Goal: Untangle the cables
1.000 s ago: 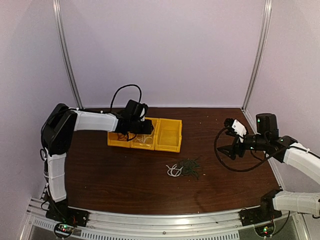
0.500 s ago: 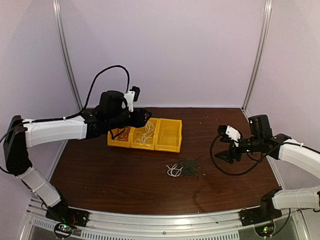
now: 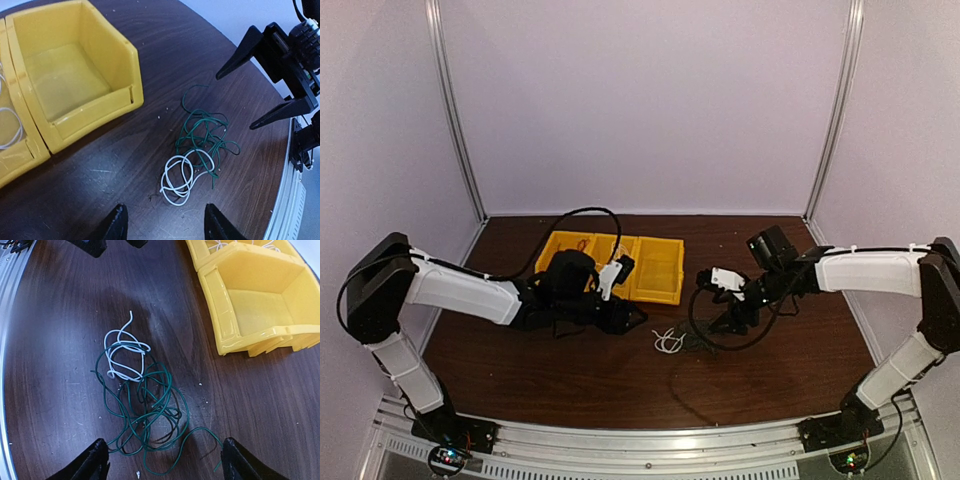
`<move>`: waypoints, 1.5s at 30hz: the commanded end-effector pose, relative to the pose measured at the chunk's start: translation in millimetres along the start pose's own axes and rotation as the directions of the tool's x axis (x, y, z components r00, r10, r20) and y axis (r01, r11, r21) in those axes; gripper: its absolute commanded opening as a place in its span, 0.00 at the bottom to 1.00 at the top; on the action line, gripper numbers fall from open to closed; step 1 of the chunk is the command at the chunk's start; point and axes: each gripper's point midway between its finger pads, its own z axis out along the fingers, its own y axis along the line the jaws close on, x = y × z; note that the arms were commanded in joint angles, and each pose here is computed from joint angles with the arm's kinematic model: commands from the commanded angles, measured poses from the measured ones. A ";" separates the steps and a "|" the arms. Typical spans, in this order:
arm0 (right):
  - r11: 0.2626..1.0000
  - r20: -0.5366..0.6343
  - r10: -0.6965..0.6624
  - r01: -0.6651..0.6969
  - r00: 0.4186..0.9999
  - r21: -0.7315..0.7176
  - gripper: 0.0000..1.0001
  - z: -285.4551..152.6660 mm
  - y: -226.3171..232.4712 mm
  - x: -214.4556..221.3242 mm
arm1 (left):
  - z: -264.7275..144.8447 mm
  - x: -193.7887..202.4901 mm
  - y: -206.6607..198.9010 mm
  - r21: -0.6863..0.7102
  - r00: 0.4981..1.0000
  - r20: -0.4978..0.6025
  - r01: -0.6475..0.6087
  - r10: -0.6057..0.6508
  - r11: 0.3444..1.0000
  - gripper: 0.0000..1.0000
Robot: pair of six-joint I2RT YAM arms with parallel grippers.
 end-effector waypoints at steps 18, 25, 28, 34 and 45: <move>1.000 -0.140 0.008 -0.010 0.990 -0.011 0.73 58.2 -9.2 25.4 | 57.9 34.8 -7.6 0.196 0.971 -0.068 0.237 -0.228 0.952 0.34; 1.000 -0.142 0.011 -0.013 0.990 -0.012 0.72 58.9 -8.9 26.7 | 62.4 25.6 -8.9 0.236 0.968 -0.034 0.251 -0.250 0.939 0.17; 1.000 -0.146 0.014 -0.016 0.989 -0.013 0.72 59.6 -8.5 28.2 | 62.6 20.9 -8.8 0.247 0.968 -0.019 0.247 -0.250 0.937 0.06; 1.000 -0.152 0.015 -0.018 0.988 -0.017 0.71 60.9 -7.4 30.8 | 62.7 22.8 -7.9 0.254 0.968 -0.027 0.247 -0.248 0.935 0.00; 0.995 -0.233 0.030 -0.051 0.972 -0.084 0.00 76.5 3.6 57.6 | -0.7 -62.9 -17.5 0.165 0.988 0.125 0.066 -0.087 0.984 0.00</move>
